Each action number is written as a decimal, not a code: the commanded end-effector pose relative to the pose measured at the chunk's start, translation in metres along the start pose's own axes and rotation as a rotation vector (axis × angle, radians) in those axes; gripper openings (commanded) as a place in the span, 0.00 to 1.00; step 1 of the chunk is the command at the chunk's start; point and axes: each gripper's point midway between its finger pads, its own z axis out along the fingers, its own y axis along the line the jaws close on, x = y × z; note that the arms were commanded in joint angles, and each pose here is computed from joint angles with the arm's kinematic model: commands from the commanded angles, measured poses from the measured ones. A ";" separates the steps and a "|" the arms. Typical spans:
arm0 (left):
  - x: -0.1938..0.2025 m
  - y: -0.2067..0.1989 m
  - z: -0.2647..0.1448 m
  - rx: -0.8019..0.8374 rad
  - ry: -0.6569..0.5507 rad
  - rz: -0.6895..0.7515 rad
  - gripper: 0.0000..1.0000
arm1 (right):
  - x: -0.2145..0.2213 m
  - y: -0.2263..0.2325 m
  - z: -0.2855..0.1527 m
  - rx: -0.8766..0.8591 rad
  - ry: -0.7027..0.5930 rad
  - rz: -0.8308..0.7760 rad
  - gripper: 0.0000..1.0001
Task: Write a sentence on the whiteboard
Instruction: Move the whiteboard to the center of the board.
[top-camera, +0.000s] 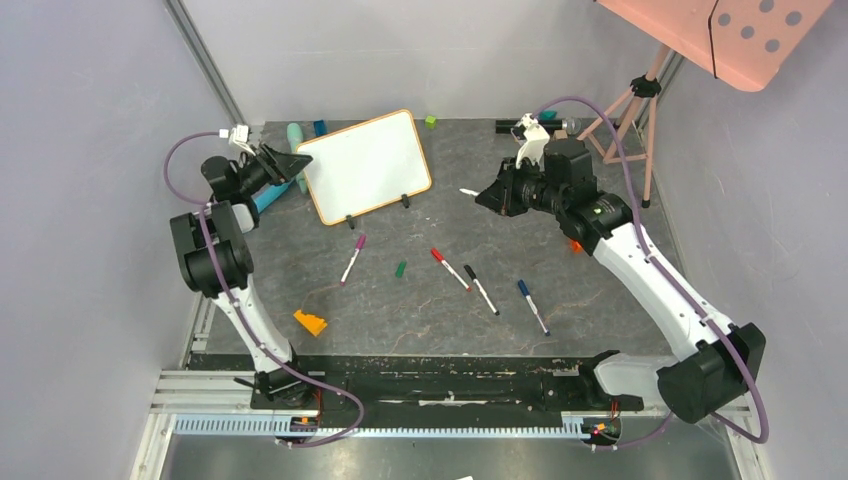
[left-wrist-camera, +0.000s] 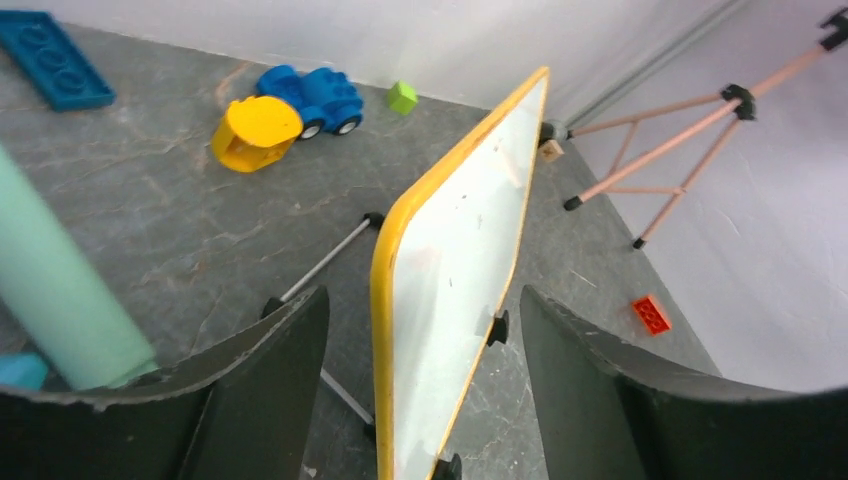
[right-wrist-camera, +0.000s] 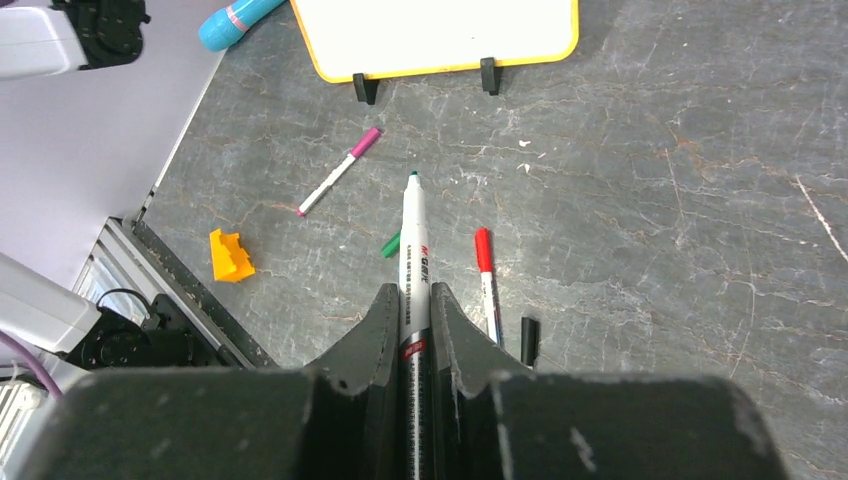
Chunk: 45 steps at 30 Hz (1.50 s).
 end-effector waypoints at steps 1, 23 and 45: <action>-0.023 -0.037 0.003 0.260 -0.111 0.192 0.74 | -0.018 0.008 0.002 -0.044 -0.047 -0.003 0.00; 0.002 -0.031 0.008 0.400 0.049 0.240 0.02 | -0.022 0.000 0.004 -0.039 -0.071 0.018 0.00; 0.072 -0.089 -0.001 0.530 0.290 0.139 0.02 | -0.020 0.003 -0.010 -0.046 -0.090 0.013 0.00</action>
